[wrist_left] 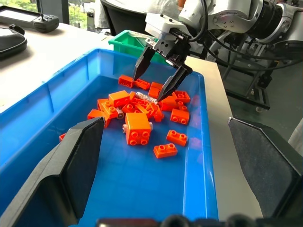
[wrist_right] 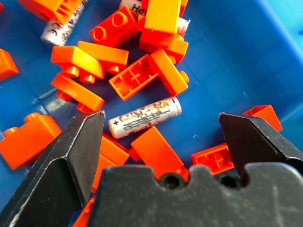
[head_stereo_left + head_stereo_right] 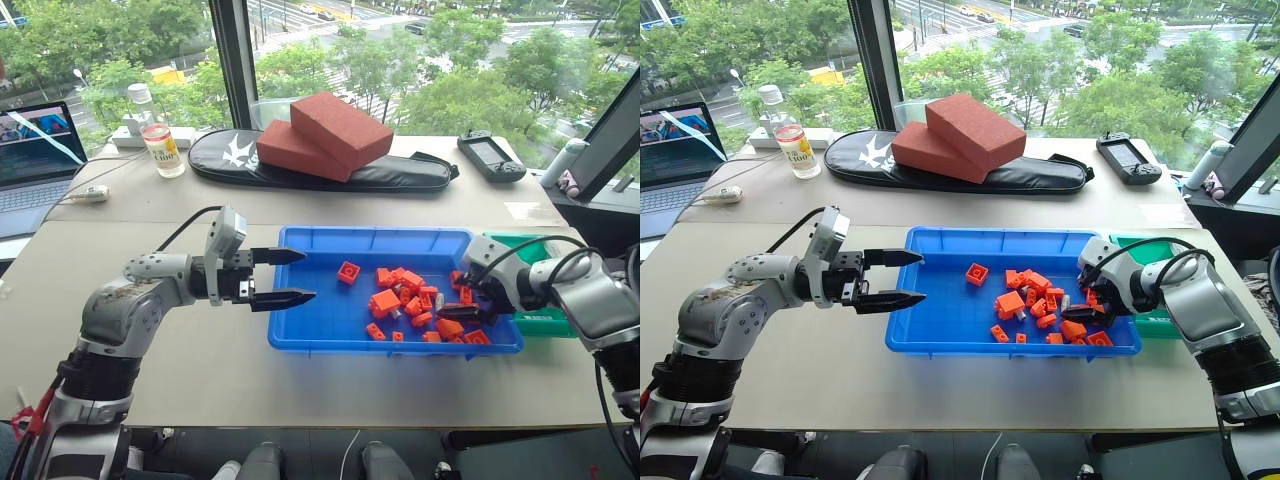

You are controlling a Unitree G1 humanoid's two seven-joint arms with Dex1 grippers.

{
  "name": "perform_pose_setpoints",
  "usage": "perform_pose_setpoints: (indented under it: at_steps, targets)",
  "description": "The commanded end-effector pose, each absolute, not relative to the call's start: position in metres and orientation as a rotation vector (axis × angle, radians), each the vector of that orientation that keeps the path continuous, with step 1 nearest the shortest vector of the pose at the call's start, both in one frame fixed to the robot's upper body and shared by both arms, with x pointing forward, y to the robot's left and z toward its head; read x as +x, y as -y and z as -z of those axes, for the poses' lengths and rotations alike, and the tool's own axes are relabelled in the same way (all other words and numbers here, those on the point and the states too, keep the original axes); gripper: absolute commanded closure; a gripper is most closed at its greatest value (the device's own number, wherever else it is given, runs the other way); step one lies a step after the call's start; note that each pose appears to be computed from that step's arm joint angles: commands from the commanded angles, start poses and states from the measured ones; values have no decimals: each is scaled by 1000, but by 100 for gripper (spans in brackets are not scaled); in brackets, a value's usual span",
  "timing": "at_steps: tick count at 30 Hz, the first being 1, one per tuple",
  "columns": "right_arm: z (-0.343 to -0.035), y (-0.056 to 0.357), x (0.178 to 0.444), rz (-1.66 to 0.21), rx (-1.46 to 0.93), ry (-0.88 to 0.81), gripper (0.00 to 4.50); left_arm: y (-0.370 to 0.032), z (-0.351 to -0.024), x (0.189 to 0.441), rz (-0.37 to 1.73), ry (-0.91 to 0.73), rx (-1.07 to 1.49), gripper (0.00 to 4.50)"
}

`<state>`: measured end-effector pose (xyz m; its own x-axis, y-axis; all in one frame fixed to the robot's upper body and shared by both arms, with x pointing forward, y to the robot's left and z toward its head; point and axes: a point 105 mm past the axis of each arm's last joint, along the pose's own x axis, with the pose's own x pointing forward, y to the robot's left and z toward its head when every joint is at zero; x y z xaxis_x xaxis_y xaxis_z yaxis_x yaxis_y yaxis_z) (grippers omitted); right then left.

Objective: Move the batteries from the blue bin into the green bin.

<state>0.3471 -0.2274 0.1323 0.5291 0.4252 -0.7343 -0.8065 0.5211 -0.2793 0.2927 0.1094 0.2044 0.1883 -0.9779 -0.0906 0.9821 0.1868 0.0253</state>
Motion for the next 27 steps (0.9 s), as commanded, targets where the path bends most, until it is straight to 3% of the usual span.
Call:
perform_pose_setpoints:
  at_steps: [1, 23, 24, 27]
  targets:
    - [-137, 229, 350, -814, -717, -646, 1, -110, -213, 290, 1384, -24, 116, 0]
    - [-124, 228, 342, -839, -665, -752, 1, -110, -214, 291, 1371, -20, 124, 0]
    - [-123, 227, 341, -844, -663, -754, 52, -110, -214, 291, 1371, -20, 123, 0]
    - [-122, 225, 340, -850, -649, -759, 138, -110, -214, 291, 1371, -20, 123, 0]
